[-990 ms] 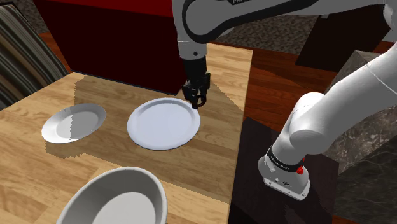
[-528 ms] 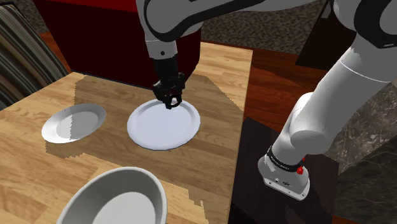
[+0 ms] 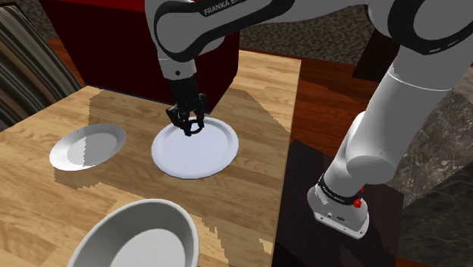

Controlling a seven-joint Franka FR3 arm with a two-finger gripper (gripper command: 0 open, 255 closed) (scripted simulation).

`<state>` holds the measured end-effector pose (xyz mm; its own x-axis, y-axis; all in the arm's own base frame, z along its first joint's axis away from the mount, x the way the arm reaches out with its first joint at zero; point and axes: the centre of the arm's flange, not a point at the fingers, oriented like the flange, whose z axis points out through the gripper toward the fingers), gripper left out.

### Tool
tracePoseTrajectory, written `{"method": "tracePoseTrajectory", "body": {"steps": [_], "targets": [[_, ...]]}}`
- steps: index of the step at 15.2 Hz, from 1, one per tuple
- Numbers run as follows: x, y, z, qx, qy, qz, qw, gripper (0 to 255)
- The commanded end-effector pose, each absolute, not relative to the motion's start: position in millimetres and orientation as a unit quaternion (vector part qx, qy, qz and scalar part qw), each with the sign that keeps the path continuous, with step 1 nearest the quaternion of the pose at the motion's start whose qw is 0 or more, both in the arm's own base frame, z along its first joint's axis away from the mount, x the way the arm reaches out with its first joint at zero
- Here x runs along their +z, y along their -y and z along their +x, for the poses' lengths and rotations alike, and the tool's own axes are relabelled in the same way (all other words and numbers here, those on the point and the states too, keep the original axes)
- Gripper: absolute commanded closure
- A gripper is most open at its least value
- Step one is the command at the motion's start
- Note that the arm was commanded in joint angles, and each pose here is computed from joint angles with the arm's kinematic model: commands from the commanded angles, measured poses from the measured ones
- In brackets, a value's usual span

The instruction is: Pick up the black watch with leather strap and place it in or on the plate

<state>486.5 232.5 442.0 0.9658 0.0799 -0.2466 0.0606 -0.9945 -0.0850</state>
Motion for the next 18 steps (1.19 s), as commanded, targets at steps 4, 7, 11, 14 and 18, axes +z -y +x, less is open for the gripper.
{"method": "tracePoseTrajectory", "body": {"steps": [4, 7, 11, 14, 18], "targets": [[415.1, -232.6, 486.0, 0.126, 0.035, -0.991, 0.038, 255], [398.6, -232.6, 486.0, 0.126, 0.035, -0.991, 0.038, 255], [398.6, -232.6, 486.0, 0.126, 0.035, -0.991, 0.038, 255], [398.6, -232.6, 486.0, 0.126, 0.035, -0.991, 0.038, 255], [398.6, -232.7, 486.0, 0.126, 0.035, -0.991, 0.038, 0]]}}
